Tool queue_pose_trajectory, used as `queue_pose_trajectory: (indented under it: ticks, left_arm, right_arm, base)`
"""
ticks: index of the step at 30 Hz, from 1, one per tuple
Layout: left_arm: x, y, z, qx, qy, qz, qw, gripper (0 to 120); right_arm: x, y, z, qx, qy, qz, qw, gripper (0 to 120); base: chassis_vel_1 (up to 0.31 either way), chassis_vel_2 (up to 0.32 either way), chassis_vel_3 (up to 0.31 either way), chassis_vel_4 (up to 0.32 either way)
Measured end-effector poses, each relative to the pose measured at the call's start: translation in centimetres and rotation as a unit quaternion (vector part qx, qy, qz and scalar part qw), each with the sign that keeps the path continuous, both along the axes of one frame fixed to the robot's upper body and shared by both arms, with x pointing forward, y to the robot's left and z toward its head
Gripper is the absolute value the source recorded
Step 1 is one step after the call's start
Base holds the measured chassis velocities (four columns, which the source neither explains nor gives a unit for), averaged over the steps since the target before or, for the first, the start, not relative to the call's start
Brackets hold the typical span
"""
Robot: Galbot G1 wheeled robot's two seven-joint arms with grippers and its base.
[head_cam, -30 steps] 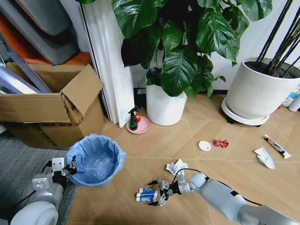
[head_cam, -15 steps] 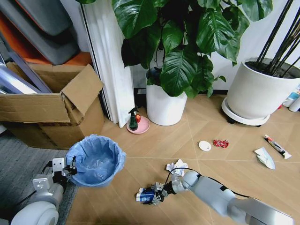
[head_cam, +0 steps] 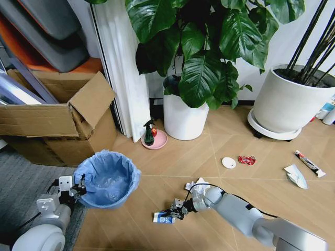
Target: Pick up the trash bin and place the garbage on the floor into it.
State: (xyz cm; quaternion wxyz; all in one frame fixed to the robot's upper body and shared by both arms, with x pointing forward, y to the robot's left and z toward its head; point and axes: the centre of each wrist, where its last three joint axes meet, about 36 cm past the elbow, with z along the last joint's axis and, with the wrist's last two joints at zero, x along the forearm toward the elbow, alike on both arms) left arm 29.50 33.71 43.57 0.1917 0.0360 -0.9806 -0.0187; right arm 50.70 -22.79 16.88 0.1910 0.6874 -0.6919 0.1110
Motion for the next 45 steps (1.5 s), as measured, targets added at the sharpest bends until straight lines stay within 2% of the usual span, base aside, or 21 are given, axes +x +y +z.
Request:
queue_pose_trajectory:
  ticks: [2,6,7,10,11,14,16,17,20,25,26,31,34,38,45]
  left_arm:
    - [0.2,0.2,-0.2,0.002,0.001,-0.004,1.0000,1]
    - [1.8,1.2,-1.2,0.011,0.009,-0.022,0.9997,1]
    - [1.8,1.2,-1.2,0.011,0.009,-0.022,0.9997,1]
    - [2.6,1.8,-1.4,0.011,0.018,-0.043,0.9988,1]
    - [2.6,1.8,-1.4,0.011,0.018,-0.043,0.9988,1]
    - [3.5,1.7,-1.2,0.004,0.017,-0.090,0.9958,1]
    - [3.8,1.6,-1.1,0.000,0.017,-0.097,0.9951,1]
    - [4.1,1.2,-1.1,-0.009,0.019,-0.109,0.9938,1]
    - [4.4,-0.1,-1.0,-0.028,0.020,-0.130,0.9909,1]
    - [4.7,-1.1,-0.9,-0.042,0.014,-0.138,0.9895,1]
    - [5.3,-2.0,-0.8,-0.050,0.011,-0.141,0.9886,1]
    - [5.7,-2.6,-0.9,-0.058,0.017,-0.137,0.9888,1]
    - [5.6,-2.7,-1.2,-0.063,0.020,-0.132,0.9890,1]
    - [5.2,-2.6,-1.0,-0.071,0.015,-0.121,0.9901,1]
    - [4.6,-2.3,-0.8,-0.074,0.010,-0.110,0.9911,1]
  right_arm:
    - [0.1,-0.3,0.5,0.016,-0.006,-0.019,1.000,0]
    - [0.9,-2.3,3.5,0.091,-0.045,-0.108,0.989,0]
    - [0.9,-2.3,3.5,0.091,-0.045,-0.108,0.989,0]
    - [2.1,-4.4,7.8,0.161,-0.086,-0.188,0.965,0]
    - [2.1,-4.4,7.8,0.161,-0.086,-0.188,0.965,0]
    - [3.3,-5.7,14.3,0.233,-0.131,-0.239,0.934,0]
    - [3.3,-5.7,15.3,0.243,-0.135,-0.243,0.929,0]
    - [2.9,-5.7,17.1,0.262,-0.140,-0.252,0.921,0]
    - [0.9,-4.8,19.0,0.295,-0.127,-0.263,0.910,0]
    - [-0.6,-3.2,19.8,0.318,-0.108,-0.257,0.906,0]
    - [-1.8,-2.2,20.1,0.327,-0.098,-0.249,0.906,0]
    - [-3.0,-0.2,20.5,0.334,-0.085,-0.218,0.913,0]
    - [-2.7,1.2,21.0,0.342,-0.080,-0.199,0.915,0]
    - [-0.5,4.2,22.1,0.348,-0.078,-0.153,0.922,0]
    - [0.8,6.5,21.4,0.344,-0.067,-0.130,0.927,0]
  base:
    - [0.000,0.000,0.000,0.000]
    - [0.000,0.000,0.000,0.000]
    - [0.000,0.000,0.000,0.000]
    - [0.000,0.000,0.000,0.000]
    - [0.000,0.000,0.000,0.000]
    - [0.000,0.000,0.000,0.000]
    - [0.000,0.000,0.000,0.000]
    - [0.000,0.000,0.000,0.000]
    - [0.000,0.000,0.000,0.000]
    - [0.000,0.000,0.000,0.000]
    - [0.000,0.000,0.000,0.000]
    - [0.000,0.000,0.000,0.000]
    - [0.000,0.000,0.000,0.000]
    - [0.000,0.000,0.000,0.000]
    - [0.000,0.000,0.000,0.000]
